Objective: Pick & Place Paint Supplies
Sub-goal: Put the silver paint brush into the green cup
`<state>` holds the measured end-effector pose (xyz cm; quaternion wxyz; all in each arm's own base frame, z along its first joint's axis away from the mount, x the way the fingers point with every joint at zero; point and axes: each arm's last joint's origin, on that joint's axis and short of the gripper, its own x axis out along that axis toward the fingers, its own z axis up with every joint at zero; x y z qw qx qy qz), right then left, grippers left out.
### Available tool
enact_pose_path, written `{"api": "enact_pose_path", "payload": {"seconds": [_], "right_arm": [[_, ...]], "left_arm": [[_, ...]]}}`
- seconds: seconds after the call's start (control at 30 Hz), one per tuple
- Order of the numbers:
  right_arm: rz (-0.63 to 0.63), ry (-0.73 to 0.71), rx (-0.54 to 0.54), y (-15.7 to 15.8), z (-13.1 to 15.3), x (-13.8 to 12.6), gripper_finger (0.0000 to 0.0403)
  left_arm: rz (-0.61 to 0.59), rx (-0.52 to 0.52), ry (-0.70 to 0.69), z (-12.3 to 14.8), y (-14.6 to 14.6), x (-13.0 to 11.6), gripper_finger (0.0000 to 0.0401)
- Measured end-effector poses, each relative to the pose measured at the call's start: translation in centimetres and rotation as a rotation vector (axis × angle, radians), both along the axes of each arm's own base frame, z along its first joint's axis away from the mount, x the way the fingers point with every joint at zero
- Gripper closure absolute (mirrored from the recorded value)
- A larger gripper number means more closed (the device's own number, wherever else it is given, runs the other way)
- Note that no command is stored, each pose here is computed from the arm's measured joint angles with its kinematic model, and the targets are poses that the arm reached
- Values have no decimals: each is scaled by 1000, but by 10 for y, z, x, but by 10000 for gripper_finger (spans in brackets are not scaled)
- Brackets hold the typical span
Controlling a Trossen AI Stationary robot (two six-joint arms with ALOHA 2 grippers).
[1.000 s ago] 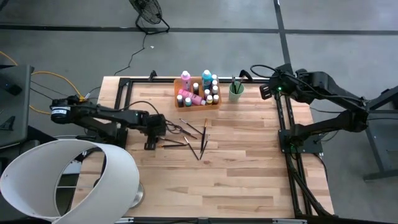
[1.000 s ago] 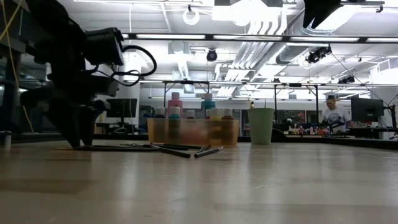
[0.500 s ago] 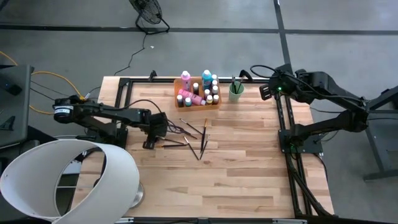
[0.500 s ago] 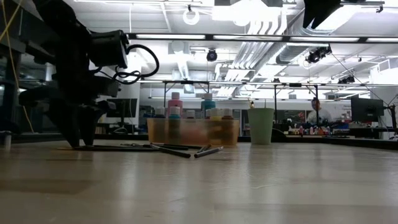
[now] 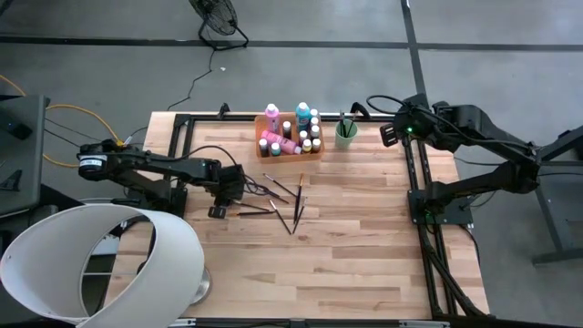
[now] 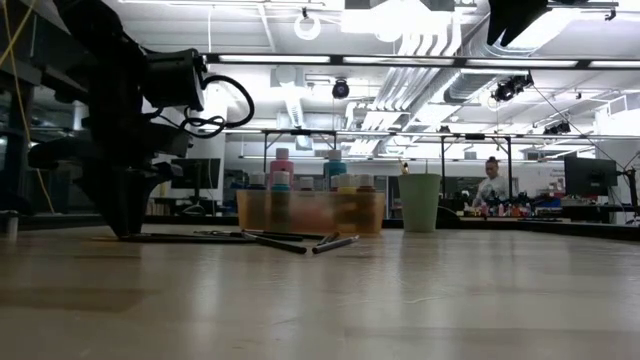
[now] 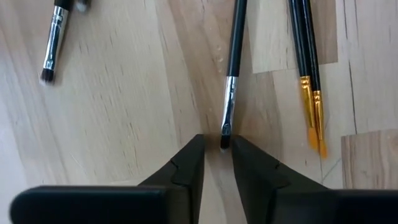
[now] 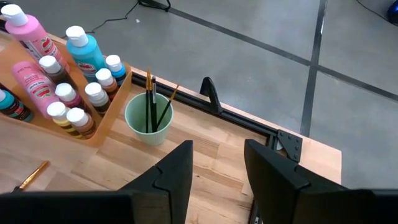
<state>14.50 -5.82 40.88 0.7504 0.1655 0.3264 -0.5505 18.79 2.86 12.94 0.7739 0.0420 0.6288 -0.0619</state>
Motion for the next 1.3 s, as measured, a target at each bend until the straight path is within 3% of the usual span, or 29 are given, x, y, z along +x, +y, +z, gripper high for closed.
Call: {"api": "enact_pose_path", "payload": {"seconds": [0.37,0.6,1.03,1.13,1.3], "right_arm": [[0,0,-1,0,0,0,264],[12,13,-4,0,0,0,264],[30,7,19,0,0,1,264],[136,1,63,2,0,5,264],[480,-51,120,10,6,22,264]], "left_arm": [[29,-23,-21,0,0,2,396],[85,-39,-26,3,0,4,400],[123,-21,-62,55,5,33,401],[146,-23,-90,69,6,40,401],[184,-27,-175,97,9,53,401]]}}
